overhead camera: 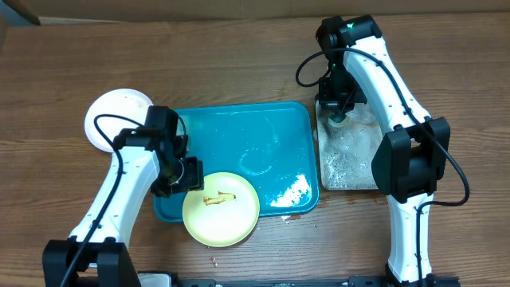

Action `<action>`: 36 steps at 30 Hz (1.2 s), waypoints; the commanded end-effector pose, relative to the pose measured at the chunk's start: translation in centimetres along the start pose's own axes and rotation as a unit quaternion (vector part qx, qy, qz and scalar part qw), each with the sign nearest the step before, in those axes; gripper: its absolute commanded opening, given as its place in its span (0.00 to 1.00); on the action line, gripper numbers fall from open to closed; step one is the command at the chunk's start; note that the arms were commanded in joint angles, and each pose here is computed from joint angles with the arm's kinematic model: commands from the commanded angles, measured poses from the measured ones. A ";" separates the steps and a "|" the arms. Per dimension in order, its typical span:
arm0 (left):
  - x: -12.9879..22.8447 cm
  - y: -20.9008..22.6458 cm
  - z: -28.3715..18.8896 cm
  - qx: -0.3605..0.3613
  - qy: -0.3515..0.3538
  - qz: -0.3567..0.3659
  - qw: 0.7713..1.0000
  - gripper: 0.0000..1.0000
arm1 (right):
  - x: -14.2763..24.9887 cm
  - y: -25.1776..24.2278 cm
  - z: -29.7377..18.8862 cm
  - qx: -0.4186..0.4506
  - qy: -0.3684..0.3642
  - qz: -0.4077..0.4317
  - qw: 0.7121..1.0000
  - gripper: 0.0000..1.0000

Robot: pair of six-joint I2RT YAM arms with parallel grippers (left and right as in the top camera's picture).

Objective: Clean dirty plates on tray and stack at the side
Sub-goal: 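Grasp the yellow plate rim with left gripper and pull it to tray center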

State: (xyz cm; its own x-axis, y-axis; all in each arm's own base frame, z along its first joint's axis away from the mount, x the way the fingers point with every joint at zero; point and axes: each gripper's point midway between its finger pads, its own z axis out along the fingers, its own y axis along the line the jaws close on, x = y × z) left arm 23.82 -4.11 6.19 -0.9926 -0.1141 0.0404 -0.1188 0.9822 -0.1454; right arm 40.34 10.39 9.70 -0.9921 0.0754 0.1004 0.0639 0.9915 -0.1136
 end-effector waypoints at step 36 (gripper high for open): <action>-0.8 -0.7 5.0 0.056 -0.053 -0.052 0.996 0.04 | -0.4 0.1 -0.7 -0.008 -0.010 -0.001 1.000 0.04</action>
State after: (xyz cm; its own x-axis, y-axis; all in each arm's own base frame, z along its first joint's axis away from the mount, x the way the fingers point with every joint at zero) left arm 23.38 -5.87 1.24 -0.9843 -0.1765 -0.0021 -0.1698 0.9500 -0.2622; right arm 40.22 10.49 9.70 -0.9915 0.0754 0.1063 0.0638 0.9920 -0.1085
